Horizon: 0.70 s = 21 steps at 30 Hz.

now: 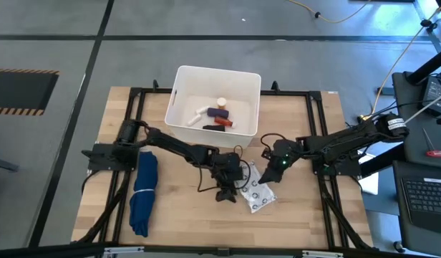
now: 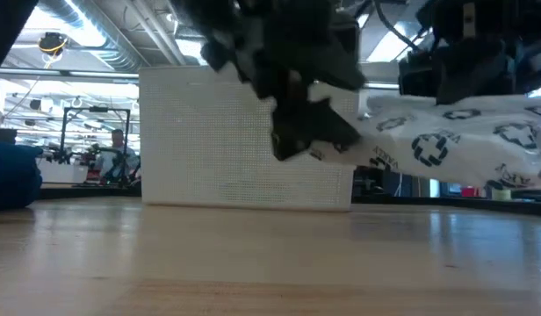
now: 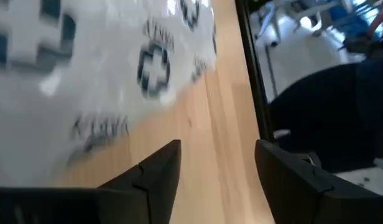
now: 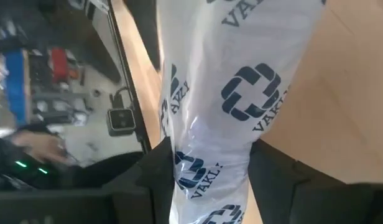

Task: Pick & place medical supplies in basket/bin
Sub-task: Put the white mailer bag into the white bin

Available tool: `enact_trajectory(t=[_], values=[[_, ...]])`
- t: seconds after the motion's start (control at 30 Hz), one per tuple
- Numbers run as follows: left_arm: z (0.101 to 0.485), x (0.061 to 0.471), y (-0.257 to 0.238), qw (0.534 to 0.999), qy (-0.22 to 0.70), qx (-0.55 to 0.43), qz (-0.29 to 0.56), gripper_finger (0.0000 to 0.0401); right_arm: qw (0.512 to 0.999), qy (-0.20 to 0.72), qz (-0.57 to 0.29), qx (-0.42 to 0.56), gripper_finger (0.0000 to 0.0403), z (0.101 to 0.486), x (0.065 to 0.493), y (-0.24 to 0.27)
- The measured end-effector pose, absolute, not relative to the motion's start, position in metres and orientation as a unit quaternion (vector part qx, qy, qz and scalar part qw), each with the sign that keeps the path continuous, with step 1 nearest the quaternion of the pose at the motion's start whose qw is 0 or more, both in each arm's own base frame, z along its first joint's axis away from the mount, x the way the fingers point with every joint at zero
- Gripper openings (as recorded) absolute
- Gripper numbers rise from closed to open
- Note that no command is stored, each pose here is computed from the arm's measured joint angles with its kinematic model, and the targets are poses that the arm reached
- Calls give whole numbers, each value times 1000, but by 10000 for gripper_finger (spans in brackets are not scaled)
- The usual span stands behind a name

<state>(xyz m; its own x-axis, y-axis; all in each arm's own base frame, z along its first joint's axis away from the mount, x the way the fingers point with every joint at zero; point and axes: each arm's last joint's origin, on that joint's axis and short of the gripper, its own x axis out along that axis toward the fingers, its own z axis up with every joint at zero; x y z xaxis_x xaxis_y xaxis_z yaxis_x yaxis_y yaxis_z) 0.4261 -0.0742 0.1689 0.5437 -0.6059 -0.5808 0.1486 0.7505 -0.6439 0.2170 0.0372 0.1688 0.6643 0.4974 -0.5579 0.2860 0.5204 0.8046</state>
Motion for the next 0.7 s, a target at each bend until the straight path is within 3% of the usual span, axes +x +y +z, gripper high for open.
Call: enact_trajectory(t=[0.13, 0.37, 0.57, 0.7], values=[[195, 410, -77, 826, 443, -271, -219, 197, 785, 432, 66, 438, 164, 187, 224, 38], [256, 379, -77, 858, 415, -243, -180, 196, 819, 442, 56, 361, 164, 235, 236, 37], [309, 342, -78, 905, 360, -194, -115, 196, 866, 378, 95, 314, 164, 312, 248, 38], [339, 316, -77, 939, 310, -143, -48, 196, 920, 304, 66, 240, 164, 371, 247, 34]])
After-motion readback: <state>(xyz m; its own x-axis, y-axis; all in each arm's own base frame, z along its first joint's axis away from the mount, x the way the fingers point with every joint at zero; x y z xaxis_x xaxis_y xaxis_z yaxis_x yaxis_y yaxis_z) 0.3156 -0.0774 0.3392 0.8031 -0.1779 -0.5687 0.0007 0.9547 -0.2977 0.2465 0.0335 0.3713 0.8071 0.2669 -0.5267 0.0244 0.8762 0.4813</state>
